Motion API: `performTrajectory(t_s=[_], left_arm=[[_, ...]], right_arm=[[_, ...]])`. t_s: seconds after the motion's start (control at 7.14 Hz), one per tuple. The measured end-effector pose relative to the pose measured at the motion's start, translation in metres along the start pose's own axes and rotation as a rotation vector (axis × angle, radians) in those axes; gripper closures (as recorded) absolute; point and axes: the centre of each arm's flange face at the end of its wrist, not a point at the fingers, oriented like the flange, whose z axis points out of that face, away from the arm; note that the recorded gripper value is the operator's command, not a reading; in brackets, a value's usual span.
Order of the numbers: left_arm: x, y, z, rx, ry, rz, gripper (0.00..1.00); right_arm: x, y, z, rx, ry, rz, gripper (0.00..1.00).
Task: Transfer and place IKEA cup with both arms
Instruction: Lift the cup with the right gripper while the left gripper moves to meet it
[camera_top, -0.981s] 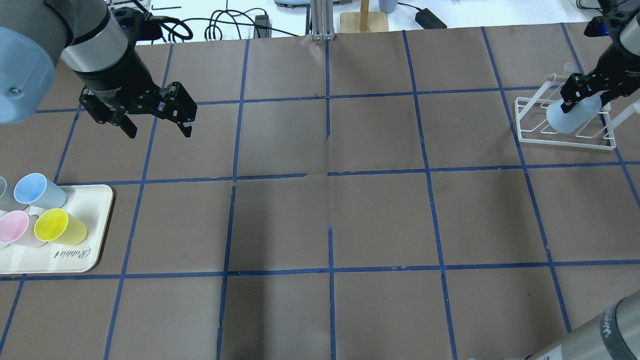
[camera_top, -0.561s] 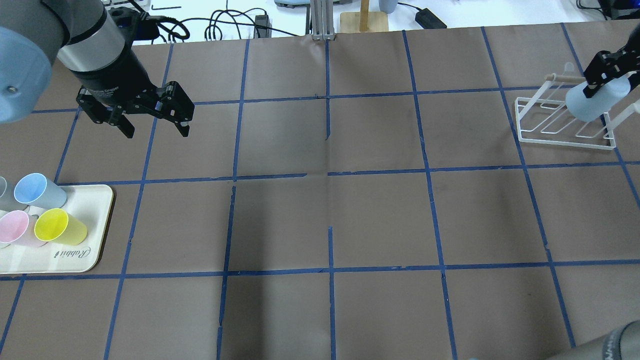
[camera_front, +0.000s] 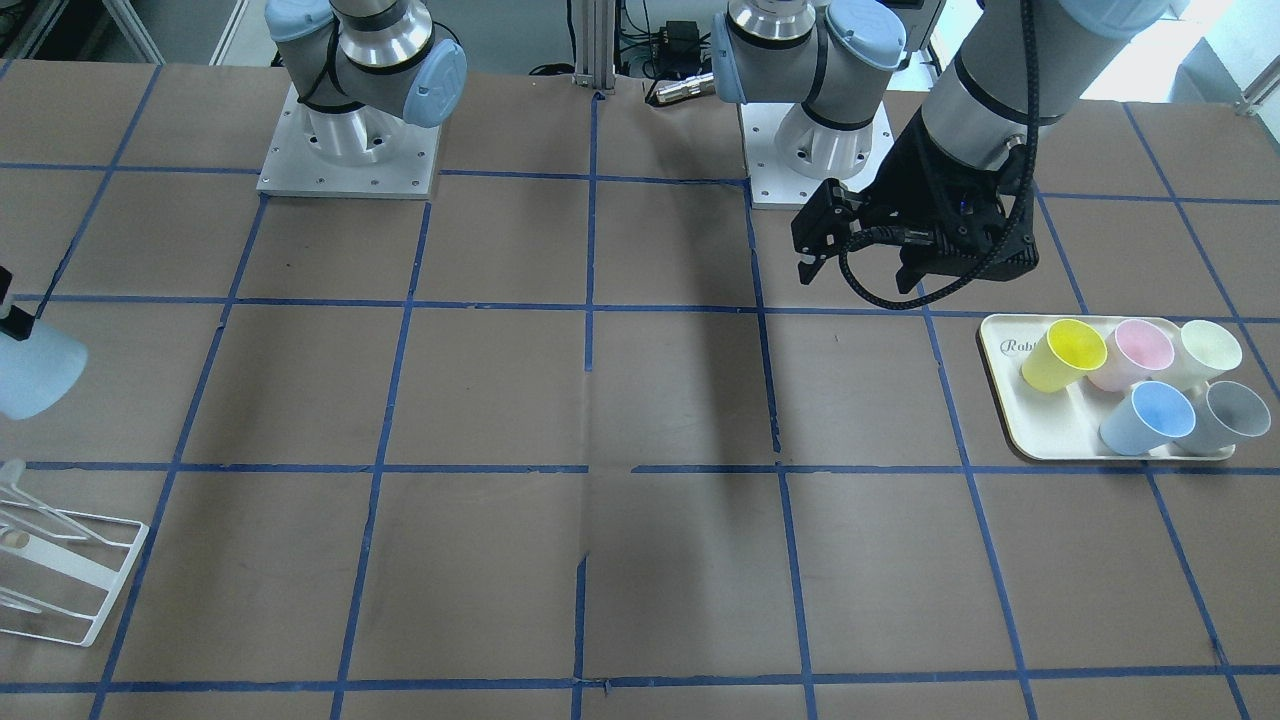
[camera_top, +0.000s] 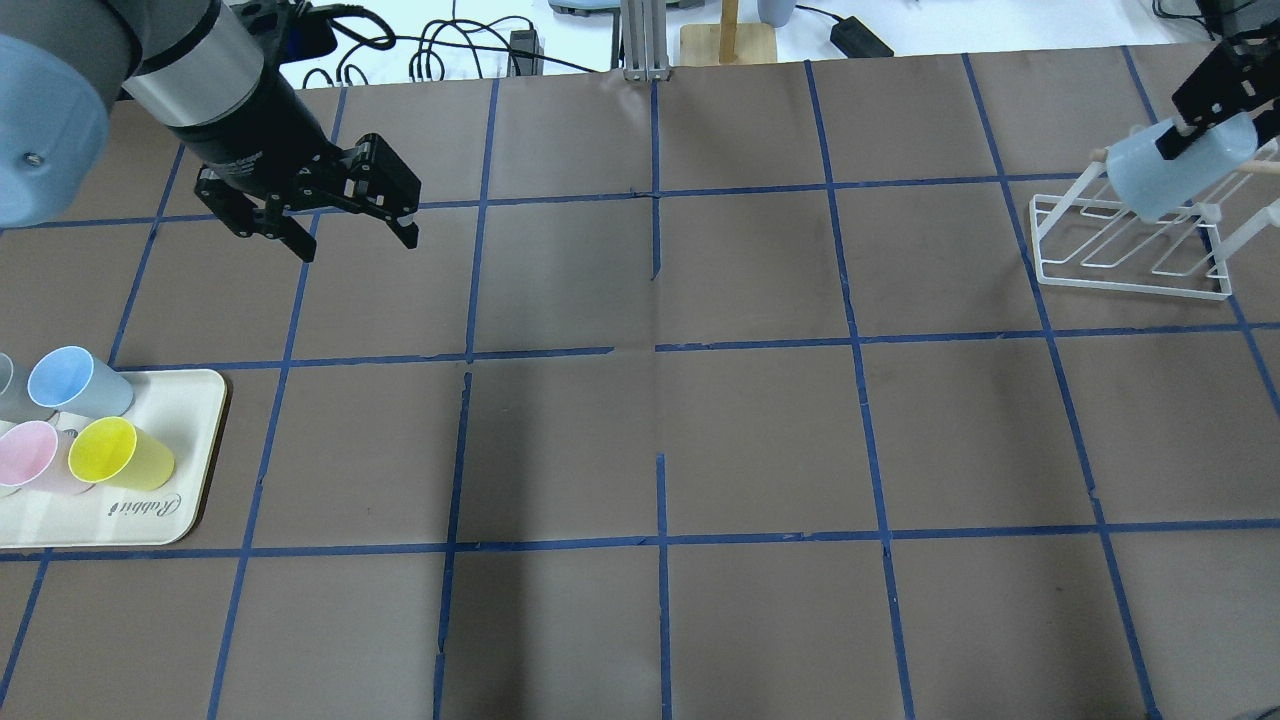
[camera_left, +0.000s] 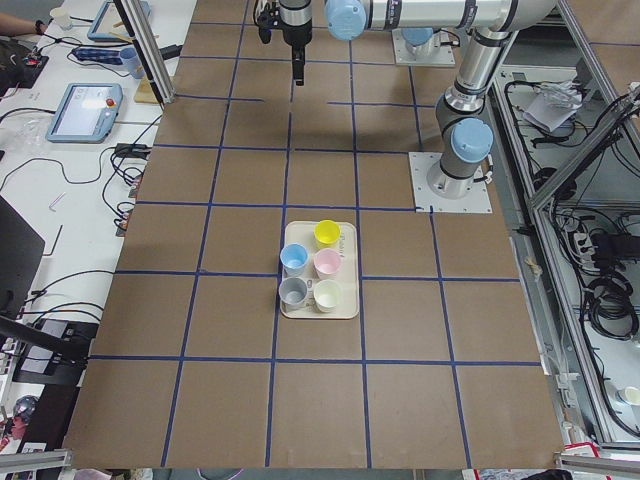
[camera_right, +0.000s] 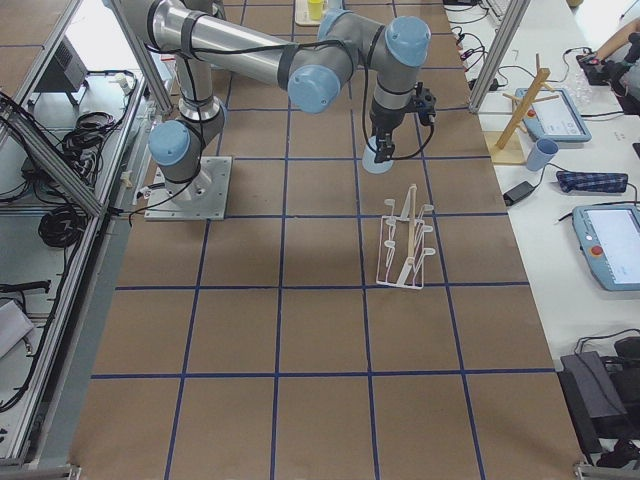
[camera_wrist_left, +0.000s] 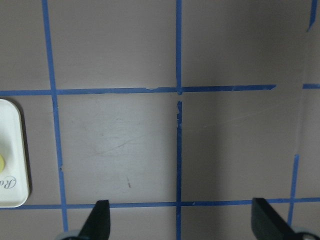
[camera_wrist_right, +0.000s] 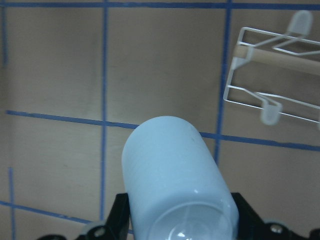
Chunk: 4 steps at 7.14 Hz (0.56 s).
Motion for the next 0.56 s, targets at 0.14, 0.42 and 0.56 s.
performTrajectory(t_s=[0.14, 0.42, 0.56], left_arm=[[0.009, -0.001, 0.001, 0.001, 0.1, -0.004, 0.0], [0.025, -0.007, -0.004, 0.016, 0.364, -0.027, 0.0], [0.025, -0.012, -0.01, 0.022, 0.525, -0.079, 0.0]], right_arm=[[-0.02, 0.001, 0.0, 0.035, -0.154, -0.023, 0.63], [-0.061, 0.001, 0.008, 0.066, -0.422, -0.053, 0.63], [-0.086, -0.003, 0.013, 0.078, -0.535, -0.066, 0.63]])
